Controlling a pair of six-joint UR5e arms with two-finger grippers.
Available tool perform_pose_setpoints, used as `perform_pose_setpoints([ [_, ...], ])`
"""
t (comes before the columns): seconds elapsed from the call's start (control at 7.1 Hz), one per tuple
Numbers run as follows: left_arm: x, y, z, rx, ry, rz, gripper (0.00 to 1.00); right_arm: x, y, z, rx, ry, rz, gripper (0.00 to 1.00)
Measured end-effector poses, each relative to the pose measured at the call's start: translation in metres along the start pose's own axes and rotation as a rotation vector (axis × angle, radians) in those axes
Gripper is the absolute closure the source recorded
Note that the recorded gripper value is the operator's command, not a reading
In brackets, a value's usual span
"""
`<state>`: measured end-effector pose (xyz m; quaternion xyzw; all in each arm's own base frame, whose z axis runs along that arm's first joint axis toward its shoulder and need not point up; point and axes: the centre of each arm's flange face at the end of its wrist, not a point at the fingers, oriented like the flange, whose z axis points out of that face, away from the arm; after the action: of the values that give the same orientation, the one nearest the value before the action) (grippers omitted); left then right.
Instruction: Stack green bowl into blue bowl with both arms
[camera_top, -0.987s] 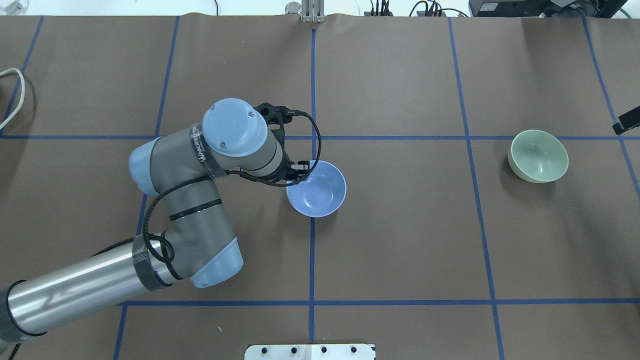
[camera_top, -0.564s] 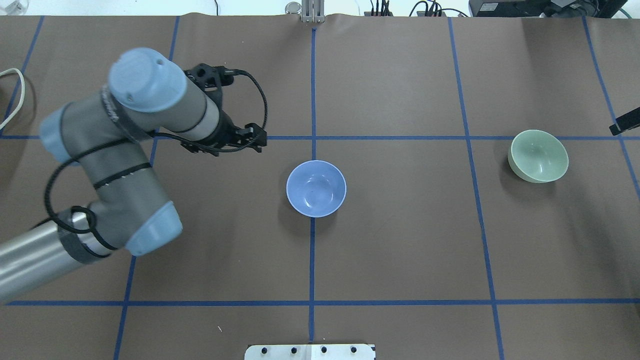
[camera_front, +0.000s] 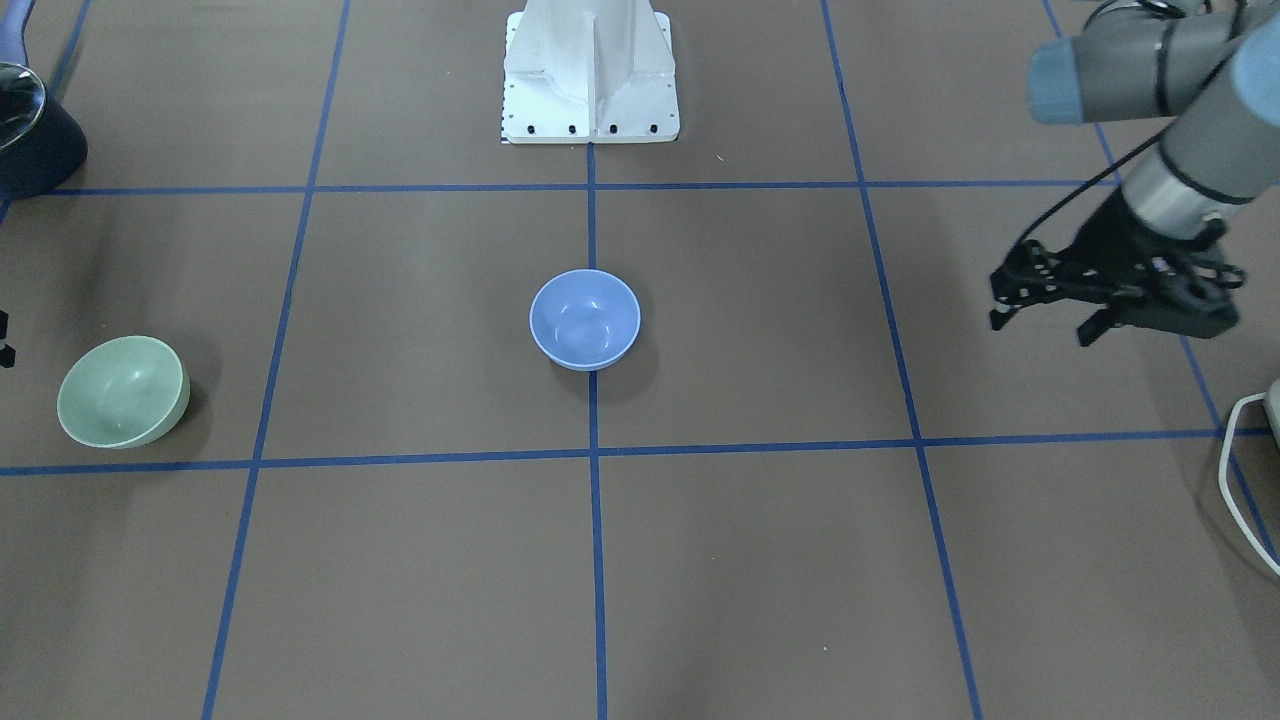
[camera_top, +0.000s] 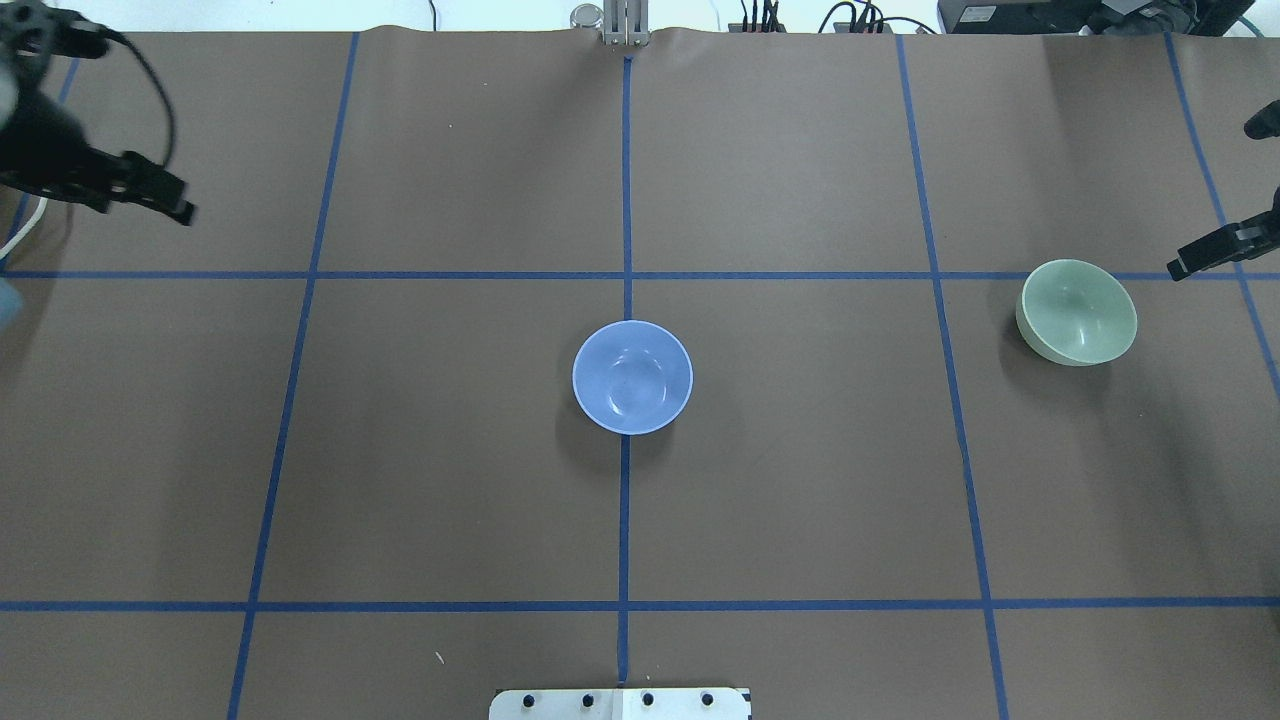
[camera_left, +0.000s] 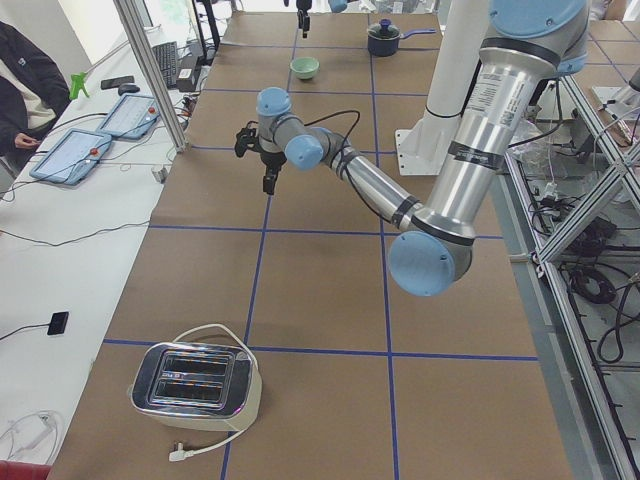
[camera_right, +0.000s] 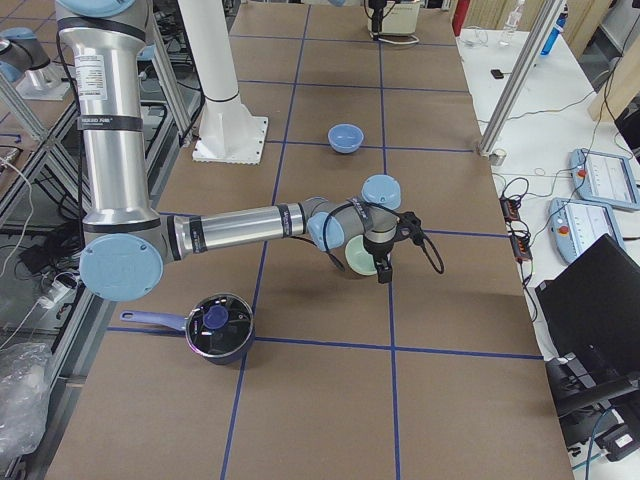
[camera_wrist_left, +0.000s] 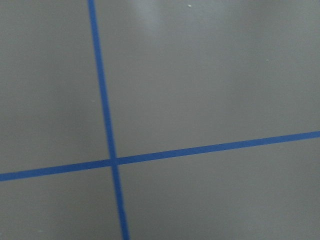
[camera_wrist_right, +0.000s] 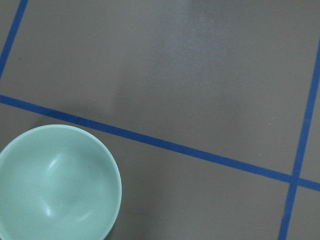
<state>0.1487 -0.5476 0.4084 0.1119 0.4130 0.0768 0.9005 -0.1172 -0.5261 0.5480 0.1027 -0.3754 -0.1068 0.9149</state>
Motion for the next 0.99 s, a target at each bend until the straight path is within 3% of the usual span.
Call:
perform_pose_setpoints([
  [0.28,-0.144,0.036,-0.051,-0.063,-0.071,0.093,0.02,-0.028,-0.015,0.014,-0.01,-0.011,-0.014,0.0],
  [0.56,-0.246,0.075,-0.074,-0.121,-0.081,0.171,0.02,-0.037,-0.026,0.038,-0.038,-0.003,-0.026,0.11],
  [0.7,-0.267,0.087,-0.076,-0.13,-0.078,0.186,0.02,-0.033,-0.027,0.053,-0.045,-0.003,-0.032,0.26],
  [0.99,-0.276,0.093,-0.078,-0.132,-0.076,0.194,0.02,-0.018,-0.021,0.079,-0.052,-0.006,-0.038,0.99],
])
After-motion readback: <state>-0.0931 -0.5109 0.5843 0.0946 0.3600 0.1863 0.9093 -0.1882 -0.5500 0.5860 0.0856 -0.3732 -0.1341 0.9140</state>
